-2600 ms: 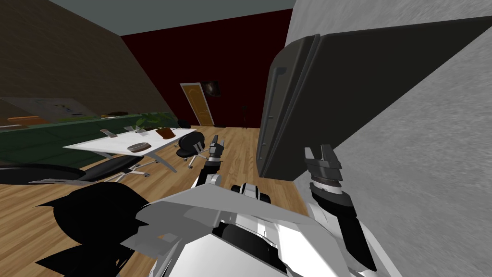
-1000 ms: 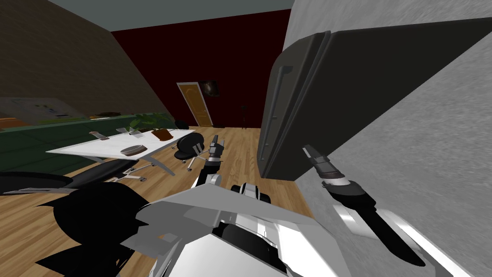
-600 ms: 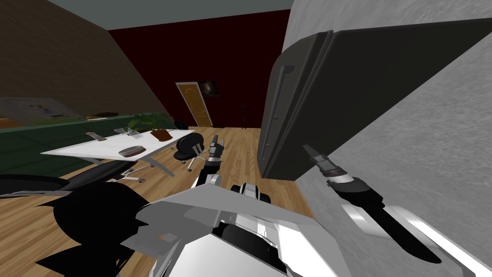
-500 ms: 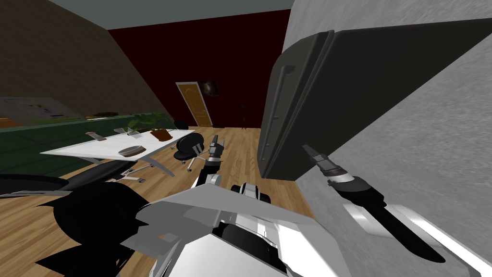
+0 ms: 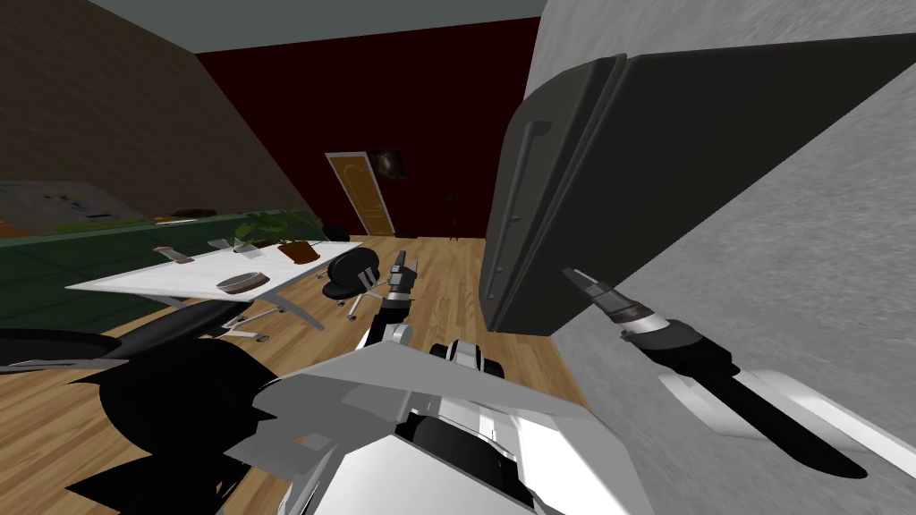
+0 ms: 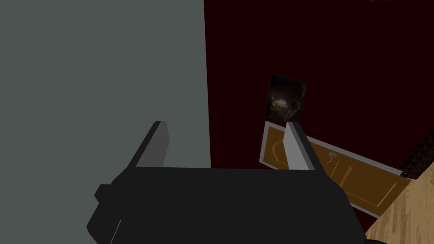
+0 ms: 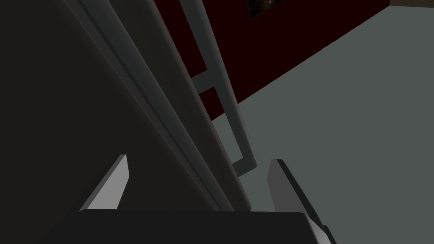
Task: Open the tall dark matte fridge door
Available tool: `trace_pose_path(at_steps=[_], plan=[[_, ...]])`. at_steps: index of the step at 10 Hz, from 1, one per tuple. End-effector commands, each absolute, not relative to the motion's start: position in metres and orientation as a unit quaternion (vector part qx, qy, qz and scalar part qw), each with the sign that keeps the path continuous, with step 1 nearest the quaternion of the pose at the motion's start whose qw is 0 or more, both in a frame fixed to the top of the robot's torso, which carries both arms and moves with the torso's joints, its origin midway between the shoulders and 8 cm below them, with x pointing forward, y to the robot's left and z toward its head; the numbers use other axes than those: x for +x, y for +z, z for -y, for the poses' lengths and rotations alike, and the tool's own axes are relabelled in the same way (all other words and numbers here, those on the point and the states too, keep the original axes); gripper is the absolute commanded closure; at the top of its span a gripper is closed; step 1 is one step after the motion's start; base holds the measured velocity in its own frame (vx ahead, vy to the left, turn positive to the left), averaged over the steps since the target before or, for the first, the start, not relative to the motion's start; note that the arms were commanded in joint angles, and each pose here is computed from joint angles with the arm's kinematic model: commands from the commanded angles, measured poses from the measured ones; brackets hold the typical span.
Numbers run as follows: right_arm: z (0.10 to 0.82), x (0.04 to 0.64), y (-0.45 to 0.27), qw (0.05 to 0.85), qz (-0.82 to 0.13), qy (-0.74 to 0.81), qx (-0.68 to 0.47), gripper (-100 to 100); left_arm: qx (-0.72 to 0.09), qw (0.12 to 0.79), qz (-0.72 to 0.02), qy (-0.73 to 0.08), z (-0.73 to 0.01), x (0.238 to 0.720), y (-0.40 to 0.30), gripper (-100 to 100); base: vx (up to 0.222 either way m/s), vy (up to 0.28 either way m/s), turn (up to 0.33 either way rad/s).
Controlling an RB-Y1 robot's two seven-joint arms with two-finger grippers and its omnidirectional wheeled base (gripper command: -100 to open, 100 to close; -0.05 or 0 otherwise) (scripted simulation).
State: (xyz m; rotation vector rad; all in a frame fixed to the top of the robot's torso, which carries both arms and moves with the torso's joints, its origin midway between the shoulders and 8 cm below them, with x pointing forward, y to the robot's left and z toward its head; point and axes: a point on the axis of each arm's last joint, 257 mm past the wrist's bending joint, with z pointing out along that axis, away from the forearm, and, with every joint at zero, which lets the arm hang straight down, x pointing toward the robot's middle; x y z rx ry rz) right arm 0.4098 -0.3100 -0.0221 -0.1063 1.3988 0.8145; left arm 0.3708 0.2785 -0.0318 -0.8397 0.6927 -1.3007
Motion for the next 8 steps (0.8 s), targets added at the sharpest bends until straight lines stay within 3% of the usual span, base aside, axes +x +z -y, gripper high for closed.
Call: trace_pose_path(at_steps=[1, 8], plan=[[0.312, 0.416, -0.019, 0.683, -0.642, 0.34, -0.079, -100, -0.371, 0.661, -0.306, -0.575, -0.279, 0.371, -0.032, 0, 0.006, 0.022, -0.001], [0.333, 0.438, -0.007, 0.674, -0.676, 0.256, -0.152, -100, -0.371, 0.661, -0.306, -0.575, -0.279, 0.371, -0.032, 0, 0.005, 0.022, -0.012]])
